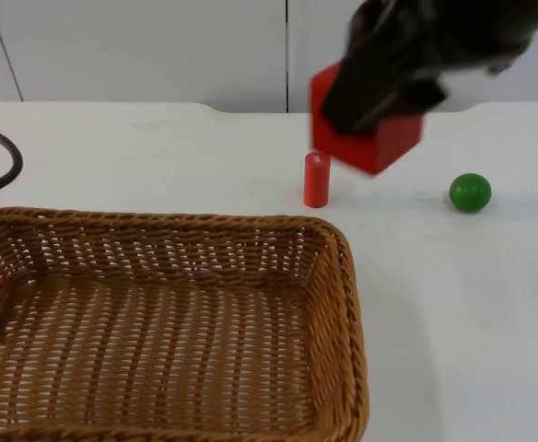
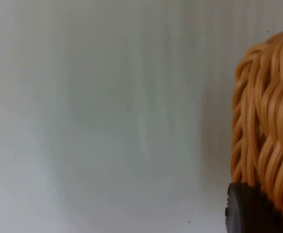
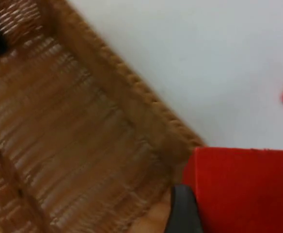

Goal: Pick up the basket with the left hand and place the object to the left of the red cylinder into the basket with the right hand.

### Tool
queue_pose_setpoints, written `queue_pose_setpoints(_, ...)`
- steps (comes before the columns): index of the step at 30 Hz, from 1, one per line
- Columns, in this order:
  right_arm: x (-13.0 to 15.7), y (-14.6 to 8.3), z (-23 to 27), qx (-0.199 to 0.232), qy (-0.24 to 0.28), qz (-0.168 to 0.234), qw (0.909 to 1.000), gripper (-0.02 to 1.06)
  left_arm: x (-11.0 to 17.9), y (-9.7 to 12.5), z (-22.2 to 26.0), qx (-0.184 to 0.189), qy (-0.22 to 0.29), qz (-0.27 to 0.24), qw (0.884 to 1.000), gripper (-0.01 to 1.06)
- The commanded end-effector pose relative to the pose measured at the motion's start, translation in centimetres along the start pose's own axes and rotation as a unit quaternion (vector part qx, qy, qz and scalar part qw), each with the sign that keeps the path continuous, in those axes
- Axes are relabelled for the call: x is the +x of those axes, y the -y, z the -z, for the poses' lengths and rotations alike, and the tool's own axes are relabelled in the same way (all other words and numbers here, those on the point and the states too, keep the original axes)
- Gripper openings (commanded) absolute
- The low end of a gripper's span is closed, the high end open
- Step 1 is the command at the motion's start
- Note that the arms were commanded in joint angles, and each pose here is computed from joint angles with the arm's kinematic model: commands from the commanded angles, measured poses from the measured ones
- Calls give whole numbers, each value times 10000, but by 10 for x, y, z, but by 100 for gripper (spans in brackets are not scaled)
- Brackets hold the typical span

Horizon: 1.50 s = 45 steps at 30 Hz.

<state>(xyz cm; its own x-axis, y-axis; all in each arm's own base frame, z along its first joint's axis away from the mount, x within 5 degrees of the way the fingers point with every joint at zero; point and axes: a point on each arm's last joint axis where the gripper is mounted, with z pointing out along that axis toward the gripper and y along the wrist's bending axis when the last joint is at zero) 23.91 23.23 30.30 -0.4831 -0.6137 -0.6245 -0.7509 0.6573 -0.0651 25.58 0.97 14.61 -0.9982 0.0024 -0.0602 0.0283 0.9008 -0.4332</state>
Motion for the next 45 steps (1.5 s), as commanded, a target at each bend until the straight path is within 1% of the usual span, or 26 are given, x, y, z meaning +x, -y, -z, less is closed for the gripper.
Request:
queue_pose_setpoints(1, -2, -16, -12, -140, 56, 284, 9995, 0, 1, 3, 3, 151, 39, 85, 9998, 0)
queue_pose_setpoints(3, -1, -30, -28, -271, -29, 438, 9987, 0, 1, 3, 3, 163, 24, 84, 9998, 0)
queue_pose_setpoints(4, -1, -30, -28, -271, -29, 438, 9987, 0, 1, 3, 3, 163, 24, 84, 9998, 0)
queue_pose_setpoints(7, 0, -48, -51, -415, -42, 619, 9972, 0, 1, 4, 3, 177, 6, 84, 9998, 0)
queue_pose_setpoints(9, 1, -51, -59, -438, -38, 648, 9969, 0, 1, 4, 3, 177, 6, 84, 9998, 0)
queue_pose_setpoints(11, 4, -61, -74, -520, -94, 706, 9961, 0, 1, 4, 3, 177, 6, 84, 9998, 0)
queue_pose_setpoints(16, 13, -63, -98, -543, -335, 619, 9960, 0, 1, 4, 3, 195, 8, 96, 9998, 0)
queue_pose_setpoints(18, 15, -64, -103, -545, -406, 613, 9958, 1, 1, 4, 3, 195, 8, 96, 9998, 0)
queue_pose_setpoints(19, 17, -64, -107, -547, -466, 615, 9955, 3, 1, 4, 3, 195, 8, 96, 9998, 0)
queue_pose_setpoints(20, 19, -65, -111, -550, -528, 618, 9952, 8, 1, 4, 3, 195, 8, 96, 9998, 0)
queue_pose_setpoints(22, 24, -66, -119, -570, -649, 586, 9945, 29, 1, 4, 3, 195, 8, 96, 9998, 0)
queue_pose_setpoints(23, 24, -66, -119, -570, -649, 586, 9945, 29, 1, 4, 3, 195, 8, 96, 9998, 0)
queue_pose_setpoints(26, 25, -66, -122, -591, -671, 539, 9945, 60, 1, 4, 3, 202, 13, 104, 9997, 0)
queue_pose_setpoints(27, 24, -66, -122, -594, -647, 529, 9947, 67, 1, 4, 3, 201, 13, 87, 9998, 0)
queue_pose_setpoints(28, 24, -66, -122, -594, -647, 529, 9947, 67, 1, 4, 3, 201, 13, 87, 9998, 0)
queue_pose_setpoints(29, 23, -66, -120, -594, -625, 528, 9949, 74, 1, 4, 3, 201, 13, 87, 9998, 0)
queue_pose_setpoints(31, 16, -66, -113, -602, -530, 506, 9955, 81, 1, 4, 3, 201, 13, 87, 9998, 0)
queue_pose_setpoints(32, 13, -65, -106, -598, -419, 501, 9961, 82, 1, 4, 3, 201, 13, 87, 9998, 0)
queue_pose_setpoints(33, 13, -65, -106, -598, -419, 501, 9961, 82, 1, 4, 3, 201, 13, 87, 9998, 0)
queue_pose_setpoints(35, 4, -63, -87, -581, -149, 512, 9969, 82, 1, 4, 3, 202, 25, 96, 9997, 0)
queue_pose_setpoints(37, -7, -61, -57, -567, 190, 508, 9969, 82, 1, 4, 3, 197, 32, 96, 9998, 0)
queue_pose_setpoints(38, -7, -61, -57, -567, 190, 508, 9969, 82, 1, 4, 3, 197, 32, 96, 9998, 0)
queue_pose_setpoints(41, -16, -56, -8, -552, 638, 509, 9951, 82, 1, 4, 3, 204, 39, 104, 9997, 0)
queue_pose_setpoints(42, -16, -56, -8, -552, 638, 509, 9951, 82, 1, 4, 3, 204, 39, 104, 9997, 0)
queue_pose_setpoints(45, -16, -50, 44, -524, 901, 598, 9928, 82, 0, 5, 3, 269, 87, 169, 9995, 0)
